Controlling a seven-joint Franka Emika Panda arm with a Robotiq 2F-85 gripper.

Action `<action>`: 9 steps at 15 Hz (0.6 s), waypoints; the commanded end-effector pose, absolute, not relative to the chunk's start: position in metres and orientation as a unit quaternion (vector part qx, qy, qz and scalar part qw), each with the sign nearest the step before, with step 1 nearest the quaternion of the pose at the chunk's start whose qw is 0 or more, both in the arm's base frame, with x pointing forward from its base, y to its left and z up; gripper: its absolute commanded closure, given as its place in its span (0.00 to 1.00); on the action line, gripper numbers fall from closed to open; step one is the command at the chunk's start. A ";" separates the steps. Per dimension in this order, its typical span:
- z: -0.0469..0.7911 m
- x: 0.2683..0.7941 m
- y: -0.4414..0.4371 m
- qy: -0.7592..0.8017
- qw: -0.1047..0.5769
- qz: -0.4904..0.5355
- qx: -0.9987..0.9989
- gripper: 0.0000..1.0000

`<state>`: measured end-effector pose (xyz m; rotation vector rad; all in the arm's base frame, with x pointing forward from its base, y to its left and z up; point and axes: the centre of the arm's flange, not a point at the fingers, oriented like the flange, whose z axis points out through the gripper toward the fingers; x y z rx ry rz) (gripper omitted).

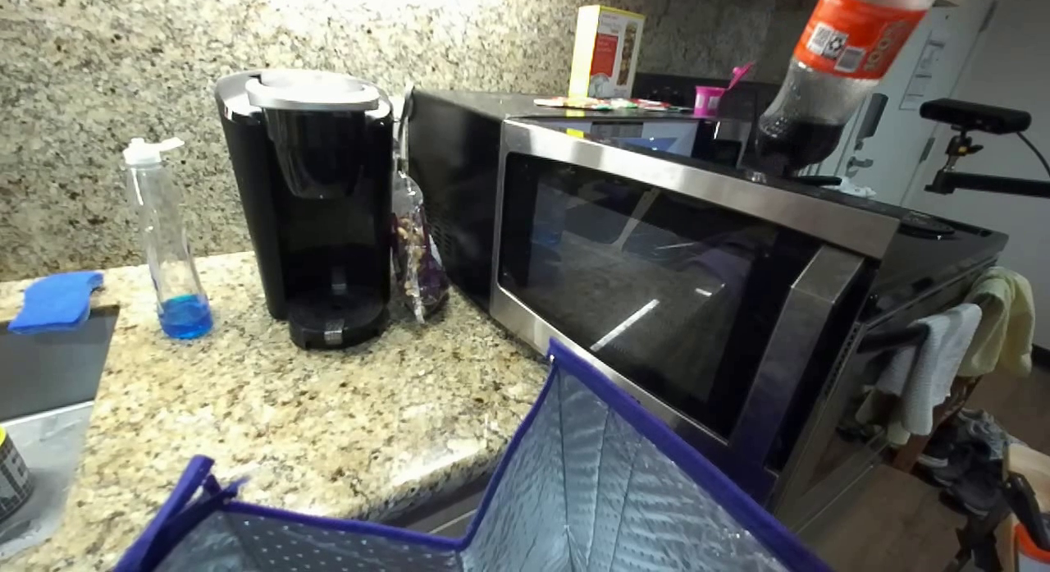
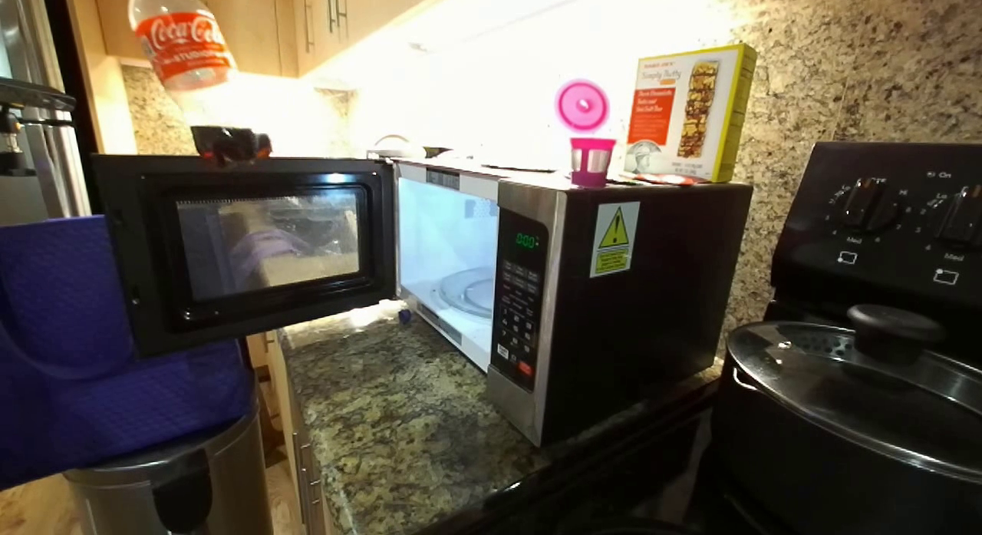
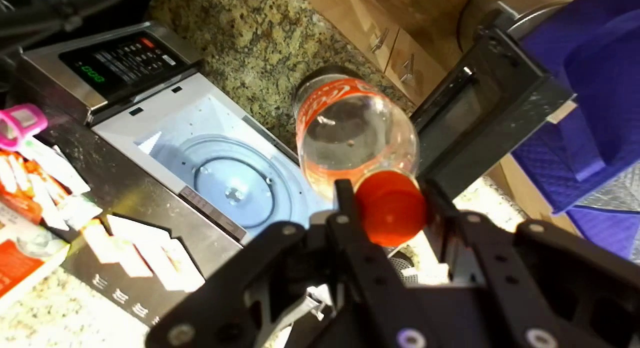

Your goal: Pick up the Coca-Cola bottle from the countertop and put it inside the blue bag

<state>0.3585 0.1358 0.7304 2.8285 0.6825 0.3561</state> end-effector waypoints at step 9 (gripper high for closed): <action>0.782 0.319 0.347 0.341 0.205 0.165 0.902 0.89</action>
